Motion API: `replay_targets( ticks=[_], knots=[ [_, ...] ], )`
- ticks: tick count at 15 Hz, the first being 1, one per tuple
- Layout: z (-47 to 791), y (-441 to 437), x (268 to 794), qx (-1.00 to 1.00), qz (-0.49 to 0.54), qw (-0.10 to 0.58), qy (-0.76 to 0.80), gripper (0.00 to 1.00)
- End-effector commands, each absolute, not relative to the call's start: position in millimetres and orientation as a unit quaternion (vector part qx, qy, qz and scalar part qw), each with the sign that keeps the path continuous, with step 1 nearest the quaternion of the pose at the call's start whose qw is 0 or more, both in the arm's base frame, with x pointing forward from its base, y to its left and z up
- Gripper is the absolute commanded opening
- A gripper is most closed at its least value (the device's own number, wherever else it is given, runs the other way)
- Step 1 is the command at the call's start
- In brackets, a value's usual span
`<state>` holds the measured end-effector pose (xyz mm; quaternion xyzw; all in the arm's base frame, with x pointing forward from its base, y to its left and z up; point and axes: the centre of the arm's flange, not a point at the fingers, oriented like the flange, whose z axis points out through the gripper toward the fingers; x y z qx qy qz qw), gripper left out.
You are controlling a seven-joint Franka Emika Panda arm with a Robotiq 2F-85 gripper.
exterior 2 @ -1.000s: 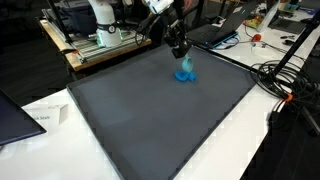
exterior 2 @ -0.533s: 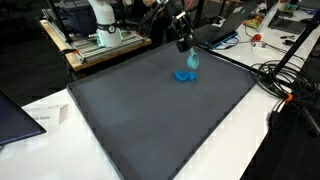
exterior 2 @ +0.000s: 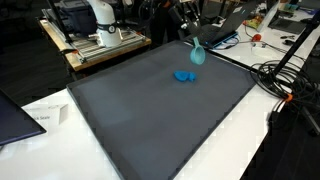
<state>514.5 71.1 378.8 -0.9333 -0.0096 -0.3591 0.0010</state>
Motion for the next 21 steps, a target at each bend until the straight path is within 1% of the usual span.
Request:
replay_targets(
  ticks=[1,5,6,9,14,15,17,21],
  knots=[
    [359,110,522,-0.929,-0.368,-0.031,0.013,0.28],
    [349,145,516,-0.929,-0.368,-0.032,0.017,0.28],
    [372,127,513,-0.931,-0.364,-0.022,0.009,0.53],
    [361,144,511,-0.933,-0.358,-0.022,0.009,0.53],
    [360,138,513,-0.933,-0.358,-0.025,0.014,0.53],
    [360,138,513,-0.933,-0.358,-0.025,0.014,0.28],
    [350,144,529,-0.937,-0.35,-0.019,0.016,0.28],
    [332,147,547,-0.938,-0.341,-0.035,0.045,0.28]
  ],
)
